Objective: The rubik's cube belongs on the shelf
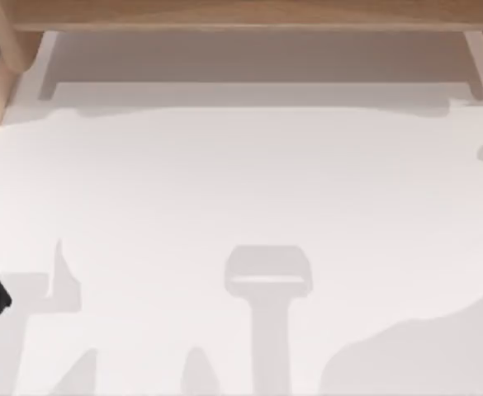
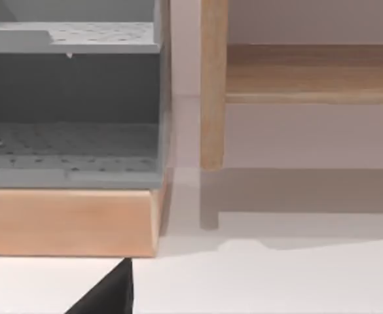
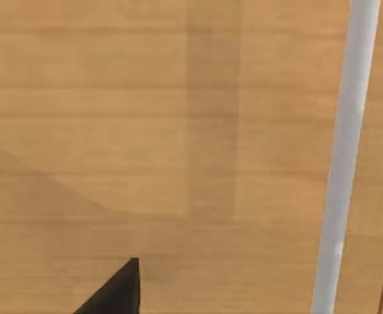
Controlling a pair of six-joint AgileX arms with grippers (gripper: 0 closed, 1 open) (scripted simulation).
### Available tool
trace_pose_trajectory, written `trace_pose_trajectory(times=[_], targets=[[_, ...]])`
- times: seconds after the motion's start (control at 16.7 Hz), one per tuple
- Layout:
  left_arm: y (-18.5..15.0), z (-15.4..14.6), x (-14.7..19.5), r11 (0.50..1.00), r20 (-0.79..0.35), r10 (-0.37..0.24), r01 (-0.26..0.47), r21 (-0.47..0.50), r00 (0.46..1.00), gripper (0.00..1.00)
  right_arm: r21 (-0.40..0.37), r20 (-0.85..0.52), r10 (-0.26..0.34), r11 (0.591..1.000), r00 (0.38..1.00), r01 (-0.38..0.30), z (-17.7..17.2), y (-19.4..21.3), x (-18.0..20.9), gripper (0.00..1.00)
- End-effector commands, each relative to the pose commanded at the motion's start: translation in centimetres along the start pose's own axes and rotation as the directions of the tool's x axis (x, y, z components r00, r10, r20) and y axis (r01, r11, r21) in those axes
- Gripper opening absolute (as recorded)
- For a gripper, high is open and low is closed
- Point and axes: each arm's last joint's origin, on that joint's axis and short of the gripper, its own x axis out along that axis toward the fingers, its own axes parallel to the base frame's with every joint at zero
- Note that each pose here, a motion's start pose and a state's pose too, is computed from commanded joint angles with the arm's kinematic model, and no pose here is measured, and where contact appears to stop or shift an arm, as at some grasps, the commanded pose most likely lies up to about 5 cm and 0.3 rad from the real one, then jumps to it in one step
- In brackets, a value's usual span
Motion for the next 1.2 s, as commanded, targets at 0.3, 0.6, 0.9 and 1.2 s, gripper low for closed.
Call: trace_pose_trajectory(times=[0.3,0.6,0.9,1.2], targets=[[0.00,0.00,0.00,1.000,0.000,0.000,0.000,0.000,1.000,1.00,0.000,0.000,0.000,1.000,1.000,0.000,0.00,0.00,0.00,0.47],[0.00,0.00,0.00,1.000,0.000,0.000,0.000,0.000,1.000,1.00,0.000,0.000,0.000,1.000,1.000,0.000,0.00,0.00,0.00,0.10],[0.00,0.00,0.00,1.000,0.000,0.000,0.000,0.000,1.000,1.00,0.000,0.000,0.000,1.000,1.000,0.000,0.00,0.00,0.00,0.00],[0.00,0.00,0.00,1.000,0.000,0.000,0.000,0.000,1.000,1.00,0.004,-0.004,0.004,1.000,1.000,-0.004,-0.14,0.11,-0.07,0.00]])
